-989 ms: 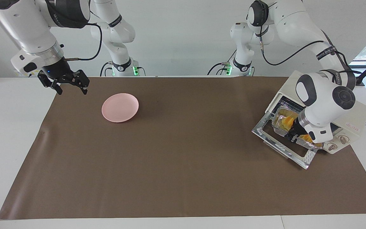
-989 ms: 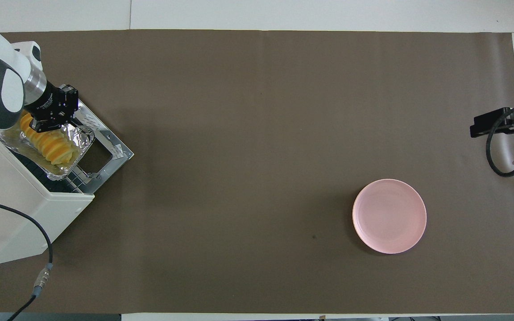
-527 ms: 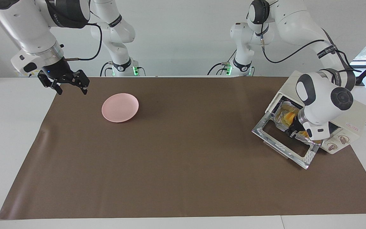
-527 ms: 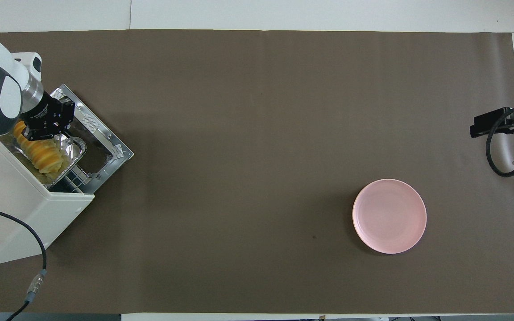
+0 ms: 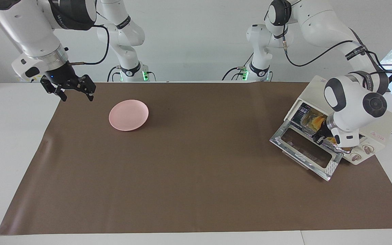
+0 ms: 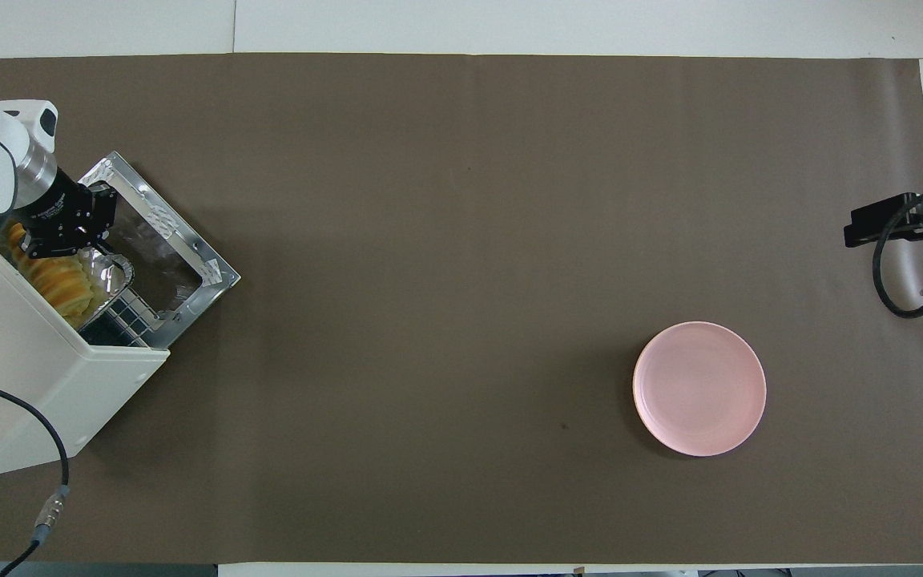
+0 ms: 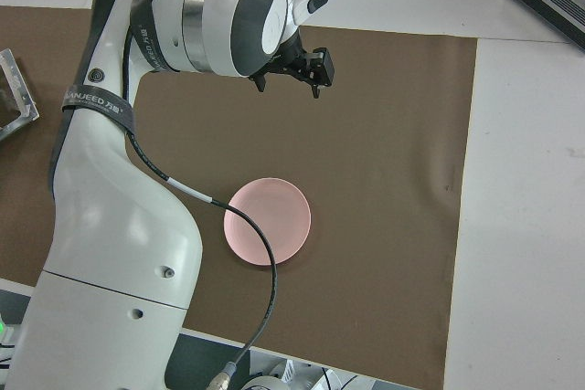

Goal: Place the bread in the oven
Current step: 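Lower the foil tray onto the oven rack with the left gripper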

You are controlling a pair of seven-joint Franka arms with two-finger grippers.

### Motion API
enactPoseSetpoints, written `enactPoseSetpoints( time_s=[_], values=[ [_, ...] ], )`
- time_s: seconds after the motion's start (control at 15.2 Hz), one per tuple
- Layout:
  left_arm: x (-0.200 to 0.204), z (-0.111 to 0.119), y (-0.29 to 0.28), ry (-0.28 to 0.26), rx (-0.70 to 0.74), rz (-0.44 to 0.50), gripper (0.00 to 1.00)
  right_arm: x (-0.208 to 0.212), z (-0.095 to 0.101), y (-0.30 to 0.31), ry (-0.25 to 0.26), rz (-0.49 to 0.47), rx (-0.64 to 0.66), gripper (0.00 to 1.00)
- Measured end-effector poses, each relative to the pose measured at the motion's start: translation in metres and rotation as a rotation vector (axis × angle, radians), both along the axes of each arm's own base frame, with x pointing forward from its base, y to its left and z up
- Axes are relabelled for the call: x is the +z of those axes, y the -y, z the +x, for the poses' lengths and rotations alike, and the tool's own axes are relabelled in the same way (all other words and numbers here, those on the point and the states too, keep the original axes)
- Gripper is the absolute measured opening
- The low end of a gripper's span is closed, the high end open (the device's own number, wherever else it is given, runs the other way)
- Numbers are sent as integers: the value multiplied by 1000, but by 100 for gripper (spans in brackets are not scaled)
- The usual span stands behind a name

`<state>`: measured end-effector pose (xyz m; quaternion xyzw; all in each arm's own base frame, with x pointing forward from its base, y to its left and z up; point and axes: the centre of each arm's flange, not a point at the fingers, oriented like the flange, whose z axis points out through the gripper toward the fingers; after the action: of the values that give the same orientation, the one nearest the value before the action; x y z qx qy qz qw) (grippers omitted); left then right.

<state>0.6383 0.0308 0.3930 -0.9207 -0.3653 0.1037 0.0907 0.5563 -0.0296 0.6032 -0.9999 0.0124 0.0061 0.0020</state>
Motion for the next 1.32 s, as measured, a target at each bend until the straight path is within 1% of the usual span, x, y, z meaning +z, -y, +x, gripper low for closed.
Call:
enactPoseSetpoints(
  time_s=[0.4,0.66,0.79,0.86,0.92,1.19,1.32],
  values=[
    [-6,-5,-8,-21,5,6,2,0,0,0,0,0,1,100],
    [-11,-8,-8,-30,-16,29,2,0,0,0,0,0,1,100],
    [-12,-9,-8,-31,-44,25,2,0,0,-1,0,0,2,100],
    [-12,-10,-8,-31,-57,21,8,0,0,-1,0,0,2,100],
    [-14,-10,-8,-32,-68,18,16,0,0,-1,0,0,3,100],
    [-24,-12,-4,-38,-109,35,54,-3,-2,-4,-23,1,7,100],
    [-19,-8,5,-23,-134,41,74,-3,-3,-2,-28,1,4,100]
  ],
)
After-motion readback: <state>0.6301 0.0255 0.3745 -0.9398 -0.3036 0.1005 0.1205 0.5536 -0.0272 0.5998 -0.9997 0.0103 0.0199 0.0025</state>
